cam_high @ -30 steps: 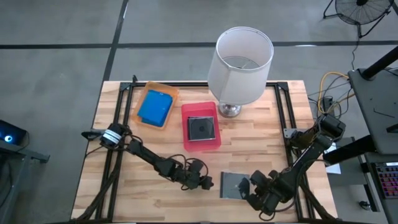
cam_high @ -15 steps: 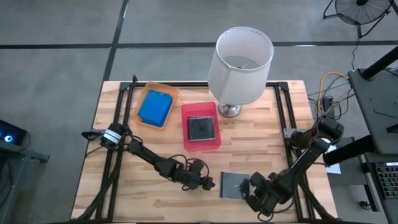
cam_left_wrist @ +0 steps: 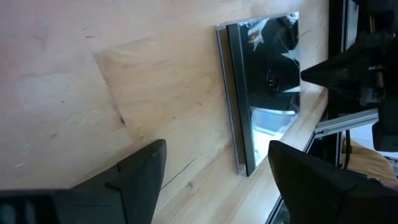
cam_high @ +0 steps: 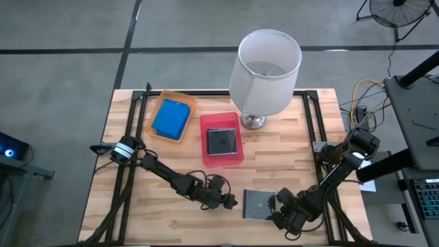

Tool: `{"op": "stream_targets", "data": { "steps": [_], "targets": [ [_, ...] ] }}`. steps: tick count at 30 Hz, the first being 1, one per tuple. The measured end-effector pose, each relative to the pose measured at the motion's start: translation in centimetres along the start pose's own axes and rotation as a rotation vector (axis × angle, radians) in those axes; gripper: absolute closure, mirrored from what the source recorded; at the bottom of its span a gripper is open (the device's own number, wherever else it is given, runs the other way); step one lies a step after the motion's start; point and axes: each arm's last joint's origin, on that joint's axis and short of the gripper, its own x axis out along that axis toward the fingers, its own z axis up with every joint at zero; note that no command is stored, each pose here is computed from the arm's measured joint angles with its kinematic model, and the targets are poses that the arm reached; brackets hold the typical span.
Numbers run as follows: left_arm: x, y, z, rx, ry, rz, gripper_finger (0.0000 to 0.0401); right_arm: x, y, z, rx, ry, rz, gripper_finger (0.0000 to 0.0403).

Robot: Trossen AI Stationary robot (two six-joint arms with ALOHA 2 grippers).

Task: Pick & place jewel cases by type
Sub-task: Put the black cd case into the pink bin

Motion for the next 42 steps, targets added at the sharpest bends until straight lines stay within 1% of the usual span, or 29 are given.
{"op": "stream_targets", "data": {
  "steps": [8,19,24,27,30,37,42],
  "targets": [
    [0.0,-0.6,0.0,-0.014,-0.003,-0.021,0.0135,0.1,0.0,0.2,0.005,-0.004,0.005,0.0394],
    [0.0,-0.4,-0.2,-0.004,0.017,0.013,0.0135,0.1,0.2,0.4,0.016,0.002,0.015,0.0394],
    [-0.1,-0.4,-0.3,-0.015,0.019,0.014,0.0135,0.2,0.7,0.7,0.030,0.008,0.053,0.0394],
    [-0.1,-0.3,-0.4,-0.009,0.017,0.018,0.0135,0.2,1.2,1.2,0.026,-0.001,0.092,0.0394],
    [-0.1,-0.3,-0.3,-0.008,0.009,0.023,0.0135,0.3,1.5,2.1,0.023,-0.015,0.094,0.0394],
    [-0.1,-0.2,-0.3,-0.004,-0.011,0.037,0.0135,0.3,2.3,4.1,0.010,-0.044,0.140,0.0395],
    [-0.1,-0.1,-0.3,-0.003,-0.015,0.043,0.0135,0.3,2.7,4.7,-0.006,-0.046,0.167,0.0395]
  ]
}}
